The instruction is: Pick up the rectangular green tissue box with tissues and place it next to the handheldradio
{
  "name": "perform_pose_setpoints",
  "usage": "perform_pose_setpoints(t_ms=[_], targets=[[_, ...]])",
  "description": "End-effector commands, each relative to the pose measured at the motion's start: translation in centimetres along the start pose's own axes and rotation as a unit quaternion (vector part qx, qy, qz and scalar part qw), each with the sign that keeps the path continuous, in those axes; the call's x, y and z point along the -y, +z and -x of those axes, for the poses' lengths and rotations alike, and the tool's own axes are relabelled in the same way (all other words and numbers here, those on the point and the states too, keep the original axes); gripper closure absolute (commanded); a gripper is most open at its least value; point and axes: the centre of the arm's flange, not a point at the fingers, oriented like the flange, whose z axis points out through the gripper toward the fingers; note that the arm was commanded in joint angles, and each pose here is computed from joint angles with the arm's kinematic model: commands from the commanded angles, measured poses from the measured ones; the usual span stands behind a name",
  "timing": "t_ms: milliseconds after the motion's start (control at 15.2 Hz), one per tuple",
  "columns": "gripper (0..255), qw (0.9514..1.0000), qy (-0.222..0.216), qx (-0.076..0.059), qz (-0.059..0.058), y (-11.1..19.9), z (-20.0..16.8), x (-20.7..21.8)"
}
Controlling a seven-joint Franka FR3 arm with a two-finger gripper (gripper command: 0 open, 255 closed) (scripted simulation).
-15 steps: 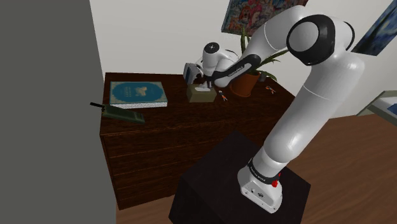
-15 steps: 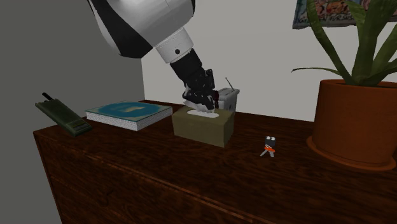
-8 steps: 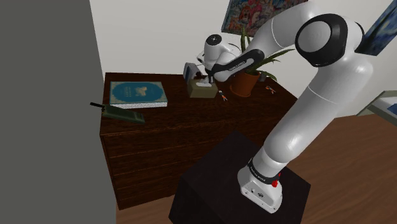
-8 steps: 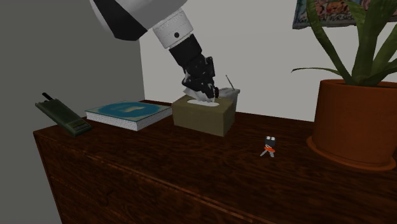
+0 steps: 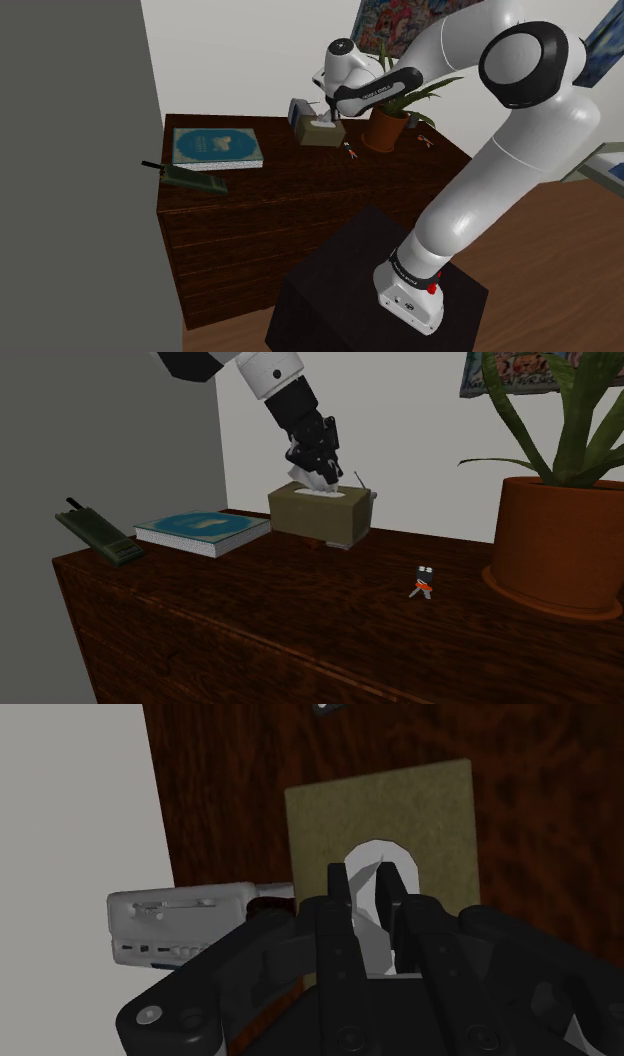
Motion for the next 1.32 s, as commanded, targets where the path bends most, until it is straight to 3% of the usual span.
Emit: perform_pose_setpoints(t_ms=[0, 1254], targets=[[255, 1.0000, 0.001, 0.000, 0.001, -0.9, 0.3, -0.6], [255, 1.0000, 0.001, 0.000, 0.001, -9.3, 3.1, -5.4]])
